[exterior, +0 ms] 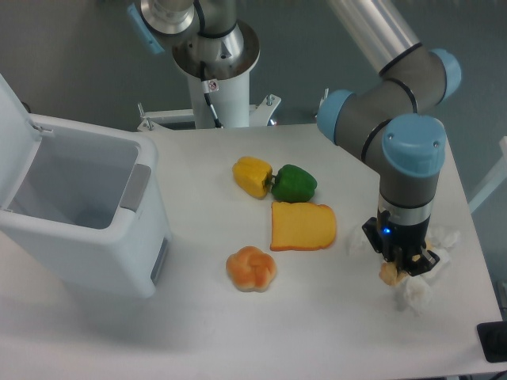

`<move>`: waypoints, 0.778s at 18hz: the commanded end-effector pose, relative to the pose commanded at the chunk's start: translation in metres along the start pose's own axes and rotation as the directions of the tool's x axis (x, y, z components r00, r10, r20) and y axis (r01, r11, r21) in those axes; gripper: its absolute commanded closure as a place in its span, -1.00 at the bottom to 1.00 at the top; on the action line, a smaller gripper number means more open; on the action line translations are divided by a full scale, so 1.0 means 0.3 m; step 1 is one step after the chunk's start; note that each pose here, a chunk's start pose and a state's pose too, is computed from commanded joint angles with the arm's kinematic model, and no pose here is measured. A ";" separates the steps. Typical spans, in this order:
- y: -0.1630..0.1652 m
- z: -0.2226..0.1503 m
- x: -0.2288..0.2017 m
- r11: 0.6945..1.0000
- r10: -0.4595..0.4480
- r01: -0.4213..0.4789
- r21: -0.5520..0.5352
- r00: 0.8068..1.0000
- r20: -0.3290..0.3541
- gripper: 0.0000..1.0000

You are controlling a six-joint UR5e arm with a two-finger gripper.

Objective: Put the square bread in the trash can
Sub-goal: 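Lift the small tan bread piece from the white tissues with the gripper, then carry the held tan bread over the open white trash can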

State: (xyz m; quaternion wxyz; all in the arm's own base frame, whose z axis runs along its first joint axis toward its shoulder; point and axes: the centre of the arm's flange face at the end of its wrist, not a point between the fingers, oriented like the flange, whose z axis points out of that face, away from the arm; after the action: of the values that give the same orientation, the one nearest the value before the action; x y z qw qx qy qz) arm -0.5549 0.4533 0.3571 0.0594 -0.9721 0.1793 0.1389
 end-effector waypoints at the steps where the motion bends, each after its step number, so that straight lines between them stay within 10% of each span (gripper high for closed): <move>1: -0.003 -0.014 0.004 1.000 0.002 -0.002 0.001 1.000 0.004 0.66; 14: -0.119 -0.253 0.100 0.975 -0.079 0.075 0.209 0.997 0.012 0.66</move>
State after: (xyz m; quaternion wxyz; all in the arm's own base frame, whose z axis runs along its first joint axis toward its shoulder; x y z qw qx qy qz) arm -0.4962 0.4640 0.4231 0.1679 -0.9654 0.1544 0.1268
